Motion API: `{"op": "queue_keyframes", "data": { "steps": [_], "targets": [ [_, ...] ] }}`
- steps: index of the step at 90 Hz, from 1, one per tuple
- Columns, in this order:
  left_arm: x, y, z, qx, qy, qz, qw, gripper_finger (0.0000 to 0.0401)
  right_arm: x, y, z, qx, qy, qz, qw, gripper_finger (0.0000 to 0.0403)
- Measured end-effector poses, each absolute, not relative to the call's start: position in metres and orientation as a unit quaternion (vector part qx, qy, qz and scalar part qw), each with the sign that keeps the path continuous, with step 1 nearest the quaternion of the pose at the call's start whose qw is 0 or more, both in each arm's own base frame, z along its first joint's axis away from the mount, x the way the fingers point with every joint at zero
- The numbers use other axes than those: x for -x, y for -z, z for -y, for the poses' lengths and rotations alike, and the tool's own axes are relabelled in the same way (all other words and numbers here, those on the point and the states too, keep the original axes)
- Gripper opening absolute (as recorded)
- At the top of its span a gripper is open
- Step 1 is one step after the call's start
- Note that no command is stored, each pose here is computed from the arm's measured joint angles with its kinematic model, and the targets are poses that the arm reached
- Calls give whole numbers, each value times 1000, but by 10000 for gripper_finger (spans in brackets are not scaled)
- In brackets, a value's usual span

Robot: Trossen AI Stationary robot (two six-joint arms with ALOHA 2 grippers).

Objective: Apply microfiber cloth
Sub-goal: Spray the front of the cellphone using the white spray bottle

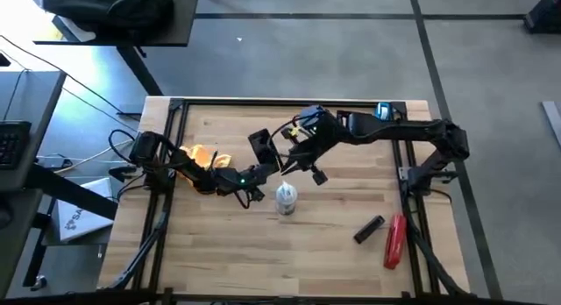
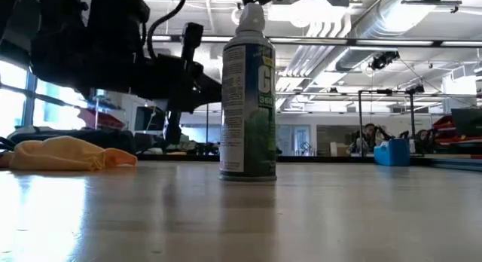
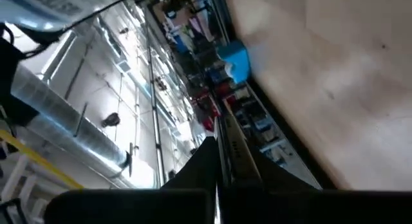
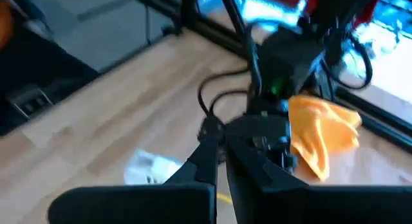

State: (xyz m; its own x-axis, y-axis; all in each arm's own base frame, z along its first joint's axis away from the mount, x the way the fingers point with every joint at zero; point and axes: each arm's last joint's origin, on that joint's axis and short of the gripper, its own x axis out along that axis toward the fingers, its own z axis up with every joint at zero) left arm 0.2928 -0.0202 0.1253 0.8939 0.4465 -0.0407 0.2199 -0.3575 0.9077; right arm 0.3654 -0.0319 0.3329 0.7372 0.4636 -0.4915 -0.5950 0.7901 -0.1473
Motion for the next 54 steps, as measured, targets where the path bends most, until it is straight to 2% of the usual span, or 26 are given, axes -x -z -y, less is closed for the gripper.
{"op": "queue_keyframes", "data": {
  "steps": [30, 54],
  "targets": [
    [-292, -126, 12, -818, -106, -185, 534, 7, -372, -322, 52, 103, -312, -212, 920, 0],
    [-293, -131, -3, -844, -115, -178, 493, 7, -381, -304, 48, 77, -342, -231, 908, 0]
  ]
}}
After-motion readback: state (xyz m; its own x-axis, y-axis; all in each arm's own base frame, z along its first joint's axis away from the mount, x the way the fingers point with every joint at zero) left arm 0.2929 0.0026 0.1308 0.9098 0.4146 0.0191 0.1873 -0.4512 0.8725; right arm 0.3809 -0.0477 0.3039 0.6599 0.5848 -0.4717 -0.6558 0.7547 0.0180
